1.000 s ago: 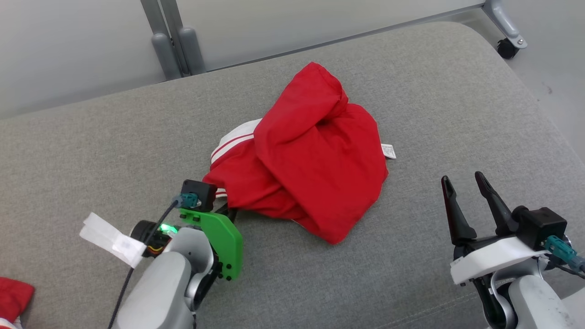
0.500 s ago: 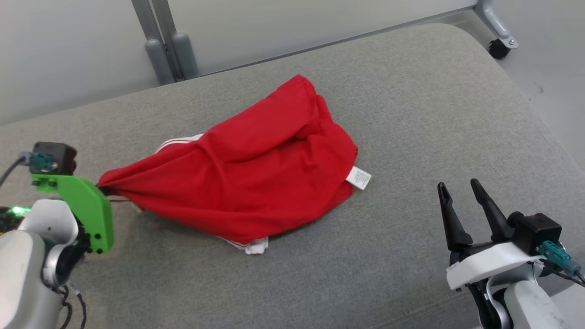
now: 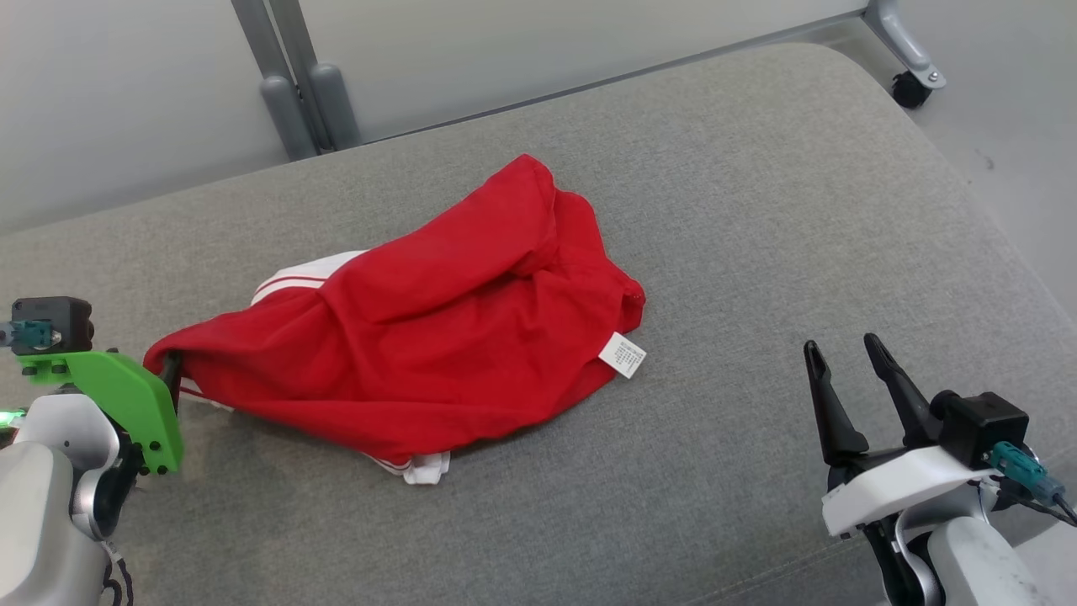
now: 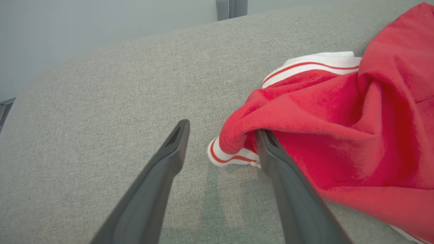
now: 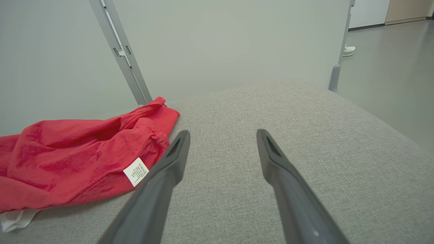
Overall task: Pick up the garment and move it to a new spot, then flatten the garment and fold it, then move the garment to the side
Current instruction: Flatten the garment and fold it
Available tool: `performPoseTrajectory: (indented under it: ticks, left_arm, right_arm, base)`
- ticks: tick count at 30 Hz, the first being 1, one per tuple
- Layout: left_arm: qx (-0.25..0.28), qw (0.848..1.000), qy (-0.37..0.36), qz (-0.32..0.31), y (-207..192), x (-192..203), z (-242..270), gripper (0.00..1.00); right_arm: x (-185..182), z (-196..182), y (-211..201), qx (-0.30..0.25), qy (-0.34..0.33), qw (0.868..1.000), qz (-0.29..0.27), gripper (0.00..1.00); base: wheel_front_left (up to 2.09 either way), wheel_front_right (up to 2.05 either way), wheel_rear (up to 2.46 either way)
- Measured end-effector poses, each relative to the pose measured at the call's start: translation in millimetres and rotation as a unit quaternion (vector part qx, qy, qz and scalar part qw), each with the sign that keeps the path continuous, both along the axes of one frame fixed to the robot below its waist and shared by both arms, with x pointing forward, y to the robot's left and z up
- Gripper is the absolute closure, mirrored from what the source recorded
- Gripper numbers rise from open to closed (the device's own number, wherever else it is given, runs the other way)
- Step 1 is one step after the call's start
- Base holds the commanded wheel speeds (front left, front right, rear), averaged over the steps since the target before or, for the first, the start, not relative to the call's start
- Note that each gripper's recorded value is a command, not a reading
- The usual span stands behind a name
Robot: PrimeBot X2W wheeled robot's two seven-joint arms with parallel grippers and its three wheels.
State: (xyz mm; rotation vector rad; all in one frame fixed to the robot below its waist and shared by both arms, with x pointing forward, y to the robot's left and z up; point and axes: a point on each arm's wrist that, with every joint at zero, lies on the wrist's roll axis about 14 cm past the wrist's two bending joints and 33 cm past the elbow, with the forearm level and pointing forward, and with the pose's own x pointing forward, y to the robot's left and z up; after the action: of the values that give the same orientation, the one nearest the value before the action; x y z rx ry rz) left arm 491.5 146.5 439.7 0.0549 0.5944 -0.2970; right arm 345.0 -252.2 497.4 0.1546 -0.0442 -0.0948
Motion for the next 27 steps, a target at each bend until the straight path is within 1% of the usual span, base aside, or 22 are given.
performPoseTrajectory:
  ticks: [2, 5, 9, 13, 15, 19, 27]
  left_arm:
    - [-0.009, 0.999, -0.04, -0.002, -1, 3, 16, 0.0]
    - [-0.035, 0.992, -0.118, -0.002, -7, 4, 48, 0.0]
    - [-0.09, 0.973, -0.21, 0.024, -10, -15, 80, 0.0]
    - [-0.124, 0.951, -0.276, 0.058, -4, -43, 96, 0.0]
    - [-0.139, 0.942, -0.296, 0.08, 1, -56, 97, 0.0]
    - [-0.165, 0.931, -0.307, 0.109, -2, -83, 89, 0.0]
    - [-0.182, 0.925, -0.313, 0.119, -7, -104, 88, 0.0]
  right_arm:
    - [0, 2, 1, -0.002, -0.002, 1.0, 0.004, 0.0]
    - [-2, 1, 4, -0.002, -0.003, 1.0, 0.01, 0.0]
    - [-4, 3, 9, 0.001, -0.008, 1.0, 0.017, 0.0]
    - [-3, 3, 14, 0.006, -0.009, 1.0, 0.025, 0.0]
    - [-1, 3, 17, 0.007, -0.01, 0.999, 0.03, 0.0]
    - [1, 5, 19, 0.01, -0.013, 0.999, 0.032, 0.0]
    - [5, -1, 27, 0.005, -0.004, 0.999, 0.052, 0.0]
  base:
    - [0.0, 0.0, 0.0]
    - [0.0, 0.0, 0.0]
    - [0.0, 0.0, 0.0]
    - [0.0, 0.0, 0.0]
    - [0.0, 0.0, 0.0]
    - [0.0, 0.0, 0.0]
    - [0.0, 0.0, 0.0]
